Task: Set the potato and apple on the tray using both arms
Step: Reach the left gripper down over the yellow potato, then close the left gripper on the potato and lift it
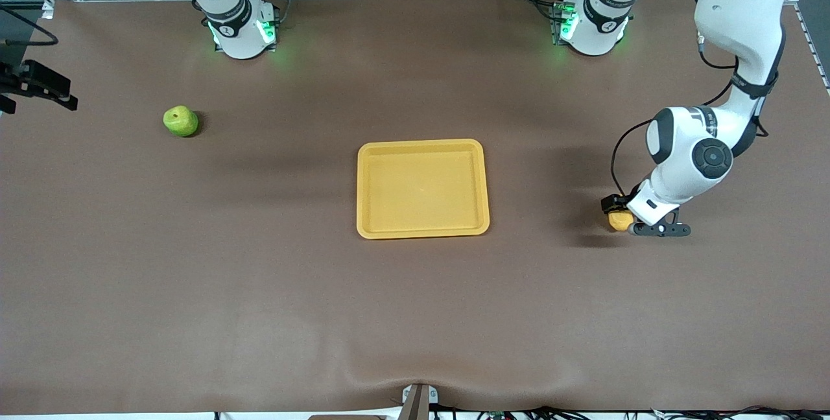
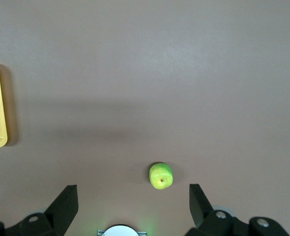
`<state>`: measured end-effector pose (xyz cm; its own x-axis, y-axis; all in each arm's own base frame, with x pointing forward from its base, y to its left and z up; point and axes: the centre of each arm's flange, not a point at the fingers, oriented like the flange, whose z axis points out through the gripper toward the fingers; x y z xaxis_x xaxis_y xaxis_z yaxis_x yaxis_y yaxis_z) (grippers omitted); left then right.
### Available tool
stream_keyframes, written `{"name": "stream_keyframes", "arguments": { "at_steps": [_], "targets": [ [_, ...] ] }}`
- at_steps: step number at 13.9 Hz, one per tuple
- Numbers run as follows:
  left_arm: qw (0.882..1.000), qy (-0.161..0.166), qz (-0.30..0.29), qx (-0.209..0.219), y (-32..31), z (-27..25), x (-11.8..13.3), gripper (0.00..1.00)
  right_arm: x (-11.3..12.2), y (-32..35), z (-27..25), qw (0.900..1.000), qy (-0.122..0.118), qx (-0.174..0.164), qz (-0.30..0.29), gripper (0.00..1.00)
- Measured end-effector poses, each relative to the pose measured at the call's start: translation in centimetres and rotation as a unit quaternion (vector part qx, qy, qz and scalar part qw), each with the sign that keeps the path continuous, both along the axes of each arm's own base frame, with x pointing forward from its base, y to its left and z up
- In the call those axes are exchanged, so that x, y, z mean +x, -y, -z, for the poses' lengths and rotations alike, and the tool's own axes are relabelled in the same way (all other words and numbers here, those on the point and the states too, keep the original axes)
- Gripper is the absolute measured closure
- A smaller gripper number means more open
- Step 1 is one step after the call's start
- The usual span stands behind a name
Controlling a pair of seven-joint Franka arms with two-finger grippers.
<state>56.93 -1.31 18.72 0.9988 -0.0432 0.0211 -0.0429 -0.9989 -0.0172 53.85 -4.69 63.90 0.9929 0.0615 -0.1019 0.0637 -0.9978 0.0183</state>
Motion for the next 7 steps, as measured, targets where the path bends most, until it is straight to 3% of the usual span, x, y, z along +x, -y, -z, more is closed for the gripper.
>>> {"name": "stream_keyframes", "arguments": {
  "at_steps": [4,7],
  "targets": [
    [1.000,0.004,0.000,0.000,0.0,-0.2,0.3,0.45,1.2,1.8,3.1,0.999,-0.038,0.002,0.015,0.00],
    [1.000,0.007,0.002,0.000,0.2,-2.4,0.8,0.47,1.6,3.5,4.6,0.998,-0.052,0.002,0.024,0.00]
  ]
}}
